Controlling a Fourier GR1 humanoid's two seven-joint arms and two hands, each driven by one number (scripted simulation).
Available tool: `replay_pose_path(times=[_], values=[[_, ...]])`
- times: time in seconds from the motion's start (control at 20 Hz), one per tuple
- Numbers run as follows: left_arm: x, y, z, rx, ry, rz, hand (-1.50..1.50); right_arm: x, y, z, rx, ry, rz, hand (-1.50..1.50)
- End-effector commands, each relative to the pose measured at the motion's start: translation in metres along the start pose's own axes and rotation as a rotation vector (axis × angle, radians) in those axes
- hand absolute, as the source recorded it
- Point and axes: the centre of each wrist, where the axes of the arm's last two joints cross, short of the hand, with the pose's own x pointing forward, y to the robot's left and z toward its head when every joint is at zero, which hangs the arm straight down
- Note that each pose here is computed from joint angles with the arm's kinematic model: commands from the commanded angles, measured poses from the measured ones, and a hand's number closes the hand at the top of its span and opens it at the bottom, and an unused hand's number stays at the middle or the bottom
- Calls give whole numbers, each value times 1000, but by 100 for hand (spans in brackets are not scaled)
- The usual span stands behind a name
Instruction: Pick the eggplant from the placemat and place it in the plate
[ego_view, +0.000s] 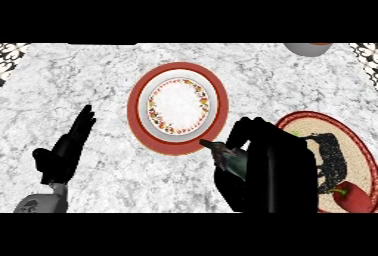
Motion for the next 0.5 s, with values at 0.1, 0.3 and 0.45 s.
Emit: replay_pose_path(times=[0.1,0.3,0.45], values=[[8,-2,-4,-8,-7,-9,0,18,44,-49,93,78,-37,150],[-2,9,4,-24,-11,-8,0,51,63,-69,90,61,-61,150],[-2,-7,7,-20,-5,-1,0,55,85,-85,110,65,-48,150]])
